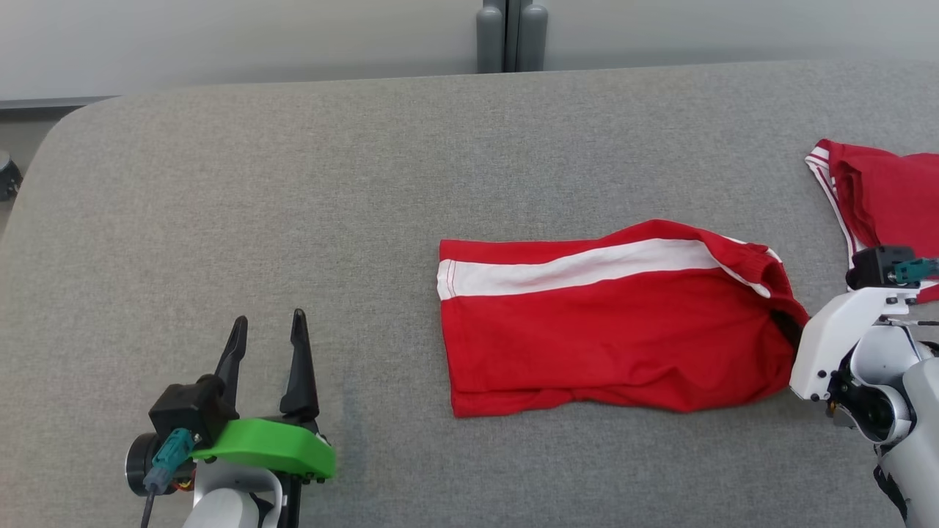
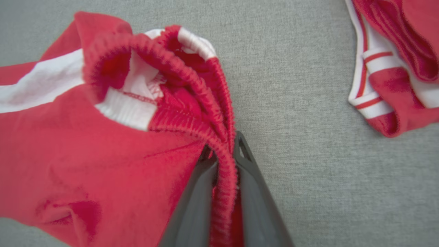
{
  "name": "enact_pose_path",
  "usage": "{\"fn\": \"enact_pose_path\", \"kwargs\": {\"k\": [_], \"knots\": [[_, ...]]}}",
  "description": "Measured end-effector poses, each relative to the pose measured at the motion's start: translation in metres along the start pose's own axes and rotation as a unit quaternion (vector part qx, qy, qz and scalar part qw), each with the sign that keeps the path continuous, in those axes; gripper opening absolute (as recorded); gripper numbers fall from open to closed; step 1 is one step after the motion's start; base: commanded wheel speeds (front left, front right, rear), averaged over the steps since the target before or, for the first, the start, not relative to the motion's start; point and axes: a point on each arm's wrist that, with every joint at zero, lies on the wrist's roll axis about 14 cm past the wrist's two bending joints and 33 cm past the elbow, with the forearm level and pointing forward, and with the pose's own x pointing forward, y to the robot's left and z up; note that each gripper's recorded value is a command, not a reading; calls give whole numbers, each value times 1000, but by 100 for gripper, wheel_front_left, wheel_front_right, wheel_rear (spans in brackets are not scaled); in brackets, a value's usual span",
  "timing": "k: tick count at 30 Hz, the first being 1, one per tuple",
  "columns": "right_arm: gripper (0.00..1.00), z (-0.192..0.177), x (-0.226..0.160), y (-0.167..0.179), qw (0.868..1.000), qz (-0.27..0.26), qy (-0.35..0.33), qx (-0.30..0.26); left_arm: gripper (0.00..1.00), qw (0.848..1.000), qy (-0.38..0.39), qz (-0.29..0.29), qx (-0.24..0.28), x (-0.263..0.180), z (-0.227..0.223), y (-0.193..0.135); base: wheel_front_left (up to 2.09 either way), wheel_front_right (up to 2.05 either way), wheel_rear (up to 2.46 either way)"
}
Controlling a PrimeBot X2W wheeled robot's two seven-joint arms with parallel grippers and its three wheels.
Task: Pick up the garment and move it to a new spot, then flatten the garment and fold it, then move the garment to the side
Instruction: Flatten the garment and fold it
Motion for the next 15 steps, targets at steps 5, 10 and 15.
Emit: {"fn": "enact_pose_path", "kwargs": {"k": [5,10,15], "knots": [[0,-1,-5,9,999,24,-5,44,100,1000,4,-12,0,6,-3,-7,0,0,0],[0,18,-8,54,993,93,-35,59,100,1000,4,-18,0,9,-2,-12,0,0,0],[0,32,-10,104,984,159,-55,52,100,1000,-1,-15,2,8,1,-9,0,0,0]]}}
